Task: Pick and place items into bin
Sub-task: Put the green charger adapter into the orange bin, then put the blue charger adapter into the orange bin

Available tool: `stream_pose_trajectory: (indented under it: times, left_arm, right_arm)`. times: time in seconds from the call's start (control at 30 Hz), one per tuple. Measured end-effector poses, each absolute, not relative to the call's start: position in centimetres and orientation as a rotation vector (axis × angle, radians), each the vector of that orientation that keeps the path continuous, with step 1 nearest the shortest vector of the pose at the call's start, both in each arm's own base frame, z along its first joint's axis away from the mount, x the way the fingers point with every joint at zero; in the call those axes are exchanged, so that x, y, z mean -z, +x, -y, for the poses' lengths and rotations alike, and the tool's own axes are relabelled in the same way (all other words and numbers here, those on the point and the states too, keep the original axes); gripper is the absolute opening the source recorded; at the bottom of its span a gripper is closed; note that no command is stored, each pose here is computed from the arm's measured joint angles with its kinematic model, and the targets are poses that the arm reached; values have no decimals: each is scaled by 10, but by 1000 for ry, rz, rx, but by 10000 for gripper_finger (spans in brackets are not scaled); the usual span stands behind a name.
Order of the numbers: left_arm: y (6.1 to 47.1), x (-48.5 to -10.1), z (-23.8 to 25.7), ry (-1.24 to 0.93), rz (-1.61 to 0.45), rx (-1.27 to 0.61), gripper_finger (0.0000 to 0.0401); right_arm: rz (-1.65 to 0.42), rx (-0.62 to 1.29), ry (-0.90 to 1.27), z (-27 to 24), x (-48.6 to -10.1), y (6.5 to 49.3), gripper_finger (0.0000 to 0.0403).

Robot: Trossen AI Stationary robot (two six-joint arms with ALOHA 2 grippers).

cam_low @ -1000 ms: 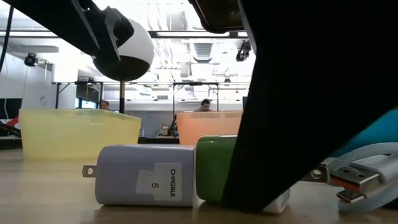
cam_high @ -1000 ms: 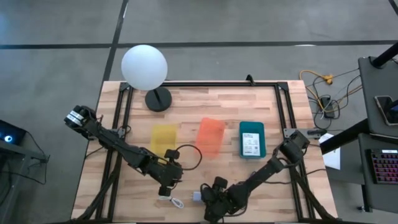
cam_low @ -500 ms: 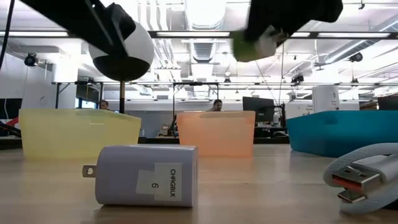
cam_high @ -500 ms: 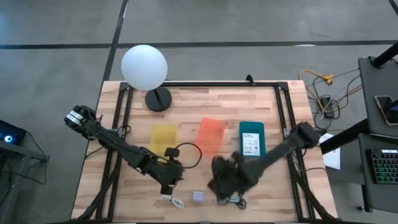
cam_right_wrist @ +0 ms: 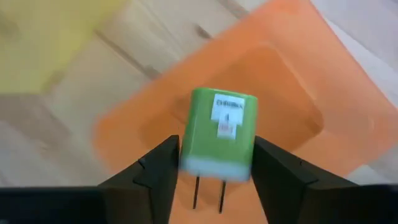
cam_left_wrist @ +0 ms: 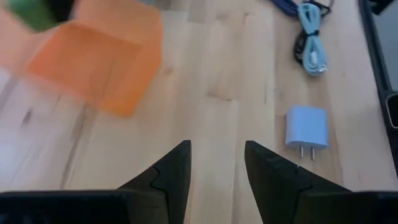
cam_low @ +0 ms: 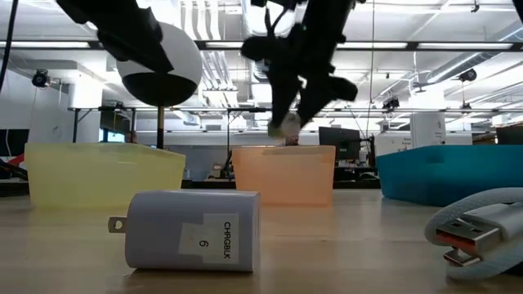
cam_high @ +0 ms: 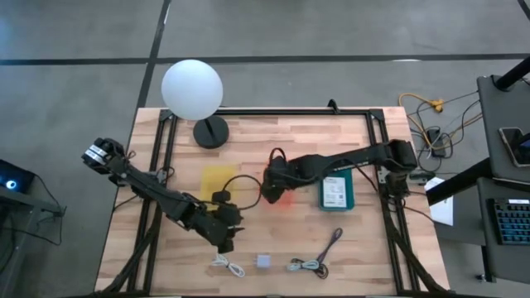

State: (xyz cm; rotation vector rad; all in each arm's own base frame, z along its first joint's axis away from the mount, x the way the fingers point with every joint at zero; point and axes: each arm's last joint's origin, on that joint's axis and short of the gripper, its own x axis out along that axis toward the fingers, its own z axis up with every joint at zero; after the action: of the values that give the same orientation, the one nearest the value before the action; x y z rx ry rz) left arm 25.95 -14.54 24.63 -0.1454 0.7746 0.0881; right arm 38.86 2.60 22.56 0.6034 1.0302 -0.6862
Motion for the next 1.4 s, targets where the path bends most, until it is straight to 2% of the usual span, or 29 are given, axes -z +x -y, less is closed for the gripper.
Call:
stream_pose_trajectory:
  times: [0.23, 0.33, 0.43, 0.63, 0.9, 1.13, 1.3, 1.4]
  left_arm:
    - [246, -252, 148, -148, -750, -170, 135]
    - [246, -252, 148, -147, -748, -172, 135]
    - [246, -252, 148, -147, -748, -172, 135]
    - [249, -252, 149, -151, -719, -186, 135]
    - [251, -254, 150, -175, -683, -182, 135]
    - [251, -251, 148, -158, -665, -216, 135]
    - [251, -252, 148, -159, -662, -218, 135]
    - [251, -252, 148, -159, -662, -217, 135]
  right_arm:
    - [-1073, 651, 541, -34, -224, 386, 250]
    - [-1097, 587, 451, -47, -224, 384, 259]
    - [-1109, 582, 397, -58, -219, 383, 243]
    - [-1148, 683, 337, -56, -187, 390, 178]
    - [-1206, 634, 303, -68, -186, 385, 115]
    - [-1311, 563, 293, -90, -183, 374, 96]
    - [-1319, 521, 277, -107, -187, 368, 96]
    - [-1246, 590, 228, -115, -199, 360, 96]
